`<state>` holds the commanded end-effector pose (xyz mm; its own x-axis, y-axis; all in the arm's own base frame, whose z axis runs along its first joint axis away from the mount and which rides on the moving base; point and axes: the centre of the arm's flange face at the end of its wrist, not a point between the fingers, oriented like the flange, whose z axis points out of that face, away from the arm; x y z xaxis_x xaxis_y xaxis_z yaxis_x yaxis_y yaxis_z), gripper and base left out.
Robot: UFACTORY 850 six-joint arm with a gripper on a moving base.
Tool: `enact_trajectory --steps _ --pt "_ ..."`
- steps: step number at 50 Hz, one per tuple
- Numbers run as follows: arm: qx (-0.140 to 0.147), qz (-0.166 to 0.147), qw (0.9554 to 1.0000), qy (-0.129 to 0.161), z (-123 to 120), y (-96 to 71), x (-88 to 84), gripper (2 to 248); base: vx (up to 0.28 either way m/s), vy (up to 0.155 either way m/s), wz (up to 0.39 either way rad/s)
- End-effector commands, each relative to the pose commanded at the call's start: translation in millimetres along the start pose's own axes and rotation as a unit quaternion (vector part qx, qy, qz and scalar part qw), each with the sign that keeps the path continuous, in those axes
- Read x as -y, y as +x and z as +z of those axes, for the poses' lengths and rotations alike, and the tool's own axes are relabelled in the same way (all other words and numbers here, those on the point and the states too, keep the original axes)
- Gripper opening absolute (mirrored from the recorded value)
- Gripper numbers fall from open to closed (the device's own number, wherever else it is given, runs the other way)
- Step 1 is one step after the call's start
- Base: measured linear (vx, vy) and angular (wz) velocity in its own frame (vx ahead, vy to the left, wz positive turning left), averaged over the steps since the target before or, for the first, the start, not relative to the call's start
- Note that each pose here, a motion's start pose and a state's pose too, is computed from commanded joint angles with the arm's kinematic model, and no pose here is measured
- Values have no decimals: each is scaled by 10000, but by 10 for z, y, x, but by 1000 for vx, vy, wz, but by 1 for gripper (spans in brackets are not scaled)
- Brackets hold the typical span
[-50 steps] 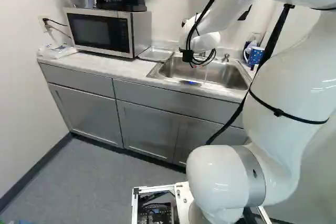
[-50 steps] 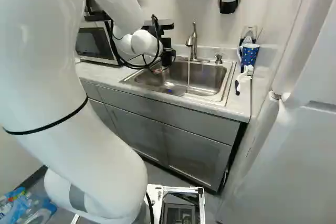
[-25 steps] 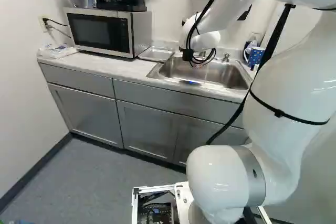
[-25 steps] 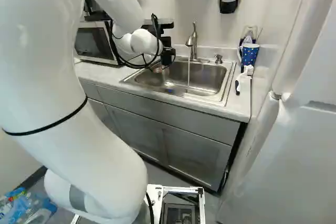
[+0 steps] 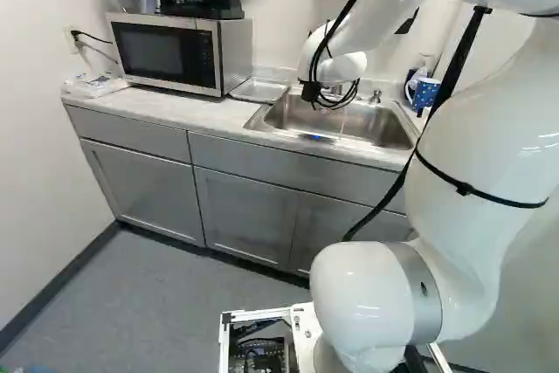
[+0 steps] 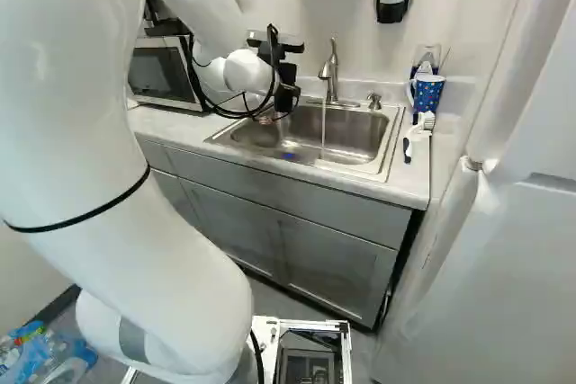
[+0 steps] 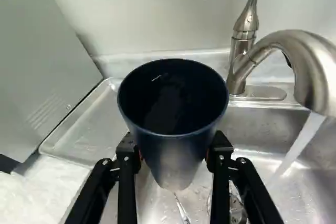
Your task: Rinse the cup and place it in the tray
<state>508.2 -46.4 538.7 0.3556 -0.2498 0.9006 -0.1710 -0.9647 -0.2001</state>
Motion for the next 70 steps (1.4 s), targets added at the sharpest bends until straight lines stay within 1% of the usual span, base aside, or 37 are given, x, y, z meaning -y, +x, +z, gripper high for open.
enact_trajectory --steps 8,17,26,34,43,52,61,70 --pt "0 419 9991 0 0 0 0 125 0 0 0" --pt "0 890 9960 0 0 0 0 125 0 0 0" --pt "0 1360 9907 0 0 0 0 125 0 0 0" --pt "0 1775 9841 0 0 0 0 125 0 0 0" --pt "0 2239 9746 0 0 0 0 125 0 0 0" --pt "0 2698 9629 0 0 0 0 125 0 0 0" --pt "0 3151 9491 0 0 0 0 125 0 0 0" --pt "0 3595 9331 0 0 0 0 125 0 0 0"
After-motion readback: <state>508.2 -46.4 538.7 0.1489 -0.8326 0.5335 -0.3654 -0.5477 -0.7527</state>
